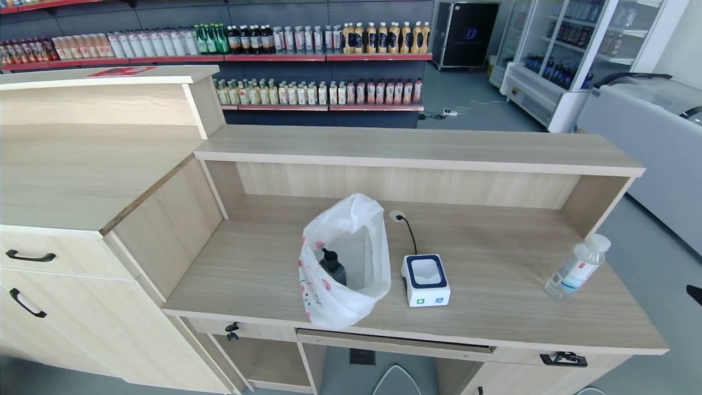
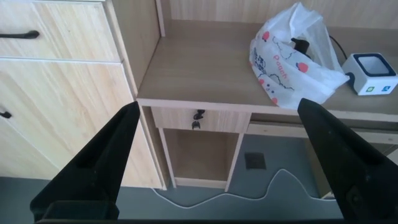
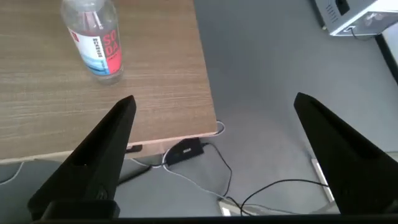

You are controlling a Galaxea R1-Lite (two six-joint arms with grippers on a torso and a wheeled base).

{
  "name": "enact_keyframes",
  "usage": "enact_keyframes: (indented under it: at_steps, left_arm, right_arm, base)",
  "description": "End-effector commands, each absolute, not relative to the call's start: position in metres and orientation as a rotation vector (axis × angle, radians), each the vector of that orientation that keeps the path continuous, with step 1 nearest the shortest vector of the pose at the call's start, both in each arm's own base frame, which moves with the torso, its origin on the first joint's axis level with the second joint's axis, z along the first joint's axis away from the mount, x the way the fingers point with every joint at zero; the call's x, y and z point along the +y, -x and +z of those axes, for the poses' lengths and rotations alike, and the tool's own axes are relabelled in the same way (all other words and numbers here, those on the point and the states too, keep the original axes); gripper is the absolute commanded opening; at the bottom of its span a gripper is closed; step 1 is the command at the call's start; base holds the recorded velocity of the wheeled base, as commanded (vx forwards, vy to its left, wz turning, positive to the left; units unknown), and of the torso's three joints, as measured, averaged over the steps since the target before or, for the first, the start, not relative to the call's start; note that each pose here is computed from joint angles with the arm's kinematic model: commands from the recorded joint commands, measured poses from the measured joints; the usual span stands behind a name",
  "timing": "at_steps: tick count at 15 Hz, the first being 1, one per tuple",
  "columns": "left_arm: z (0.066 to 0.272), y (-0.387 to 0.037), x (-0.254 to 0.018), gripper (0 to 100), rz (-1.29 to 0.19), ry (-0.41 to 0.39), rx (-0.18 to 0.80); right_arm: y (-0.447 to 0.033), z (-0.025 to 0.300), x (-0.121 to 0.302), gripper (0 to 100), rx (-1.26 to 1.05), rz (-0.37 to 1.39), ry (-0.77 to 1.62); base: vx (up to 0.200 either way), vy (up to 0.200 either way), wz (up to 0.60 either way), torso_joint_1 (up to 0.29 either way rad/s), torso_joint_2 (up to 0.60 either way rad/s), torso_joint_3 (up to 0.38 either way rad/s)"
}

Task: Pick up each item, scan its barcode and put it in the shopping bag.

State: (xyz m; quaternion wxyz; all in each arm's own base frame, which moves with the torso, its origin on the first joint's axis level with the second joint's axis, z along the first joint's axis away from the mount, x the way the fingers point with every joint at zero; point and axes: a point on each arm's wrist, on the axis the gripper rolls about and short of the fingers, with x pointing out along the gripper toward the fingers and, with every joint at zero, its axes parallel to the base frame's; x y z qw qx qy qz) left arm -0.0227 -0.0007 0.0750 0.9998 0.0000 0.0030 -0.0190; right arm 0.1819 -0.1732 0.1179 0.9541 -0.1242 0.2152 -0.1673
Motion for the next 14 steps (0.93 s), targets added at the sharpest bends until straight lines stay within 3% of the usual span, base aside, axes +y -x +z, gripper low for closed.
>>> enact_keyframes:
  at_steps: [1, 14]
  left_arm:
    - [0.075, 0.023, -0.001, 100, -0.037, 0.0, 0.006]
    - [0.075, 0.023, -0.001, 100, -0.038, 0.0, 0.006]
  right_arm:
    - [-0.186, 0.092, -0.186, 100, 0.512, -0.329, 0.195]
    - [-0.207, 0.049, -0.228, 100, 0.387, -0.182, 0.175]
  base:
    - [0.0, 0.0, 0.0, 0.0, 0.0, 0.0]
    - [0.0, 0.0, 0.0, 0.0, 0.0, 0.0]
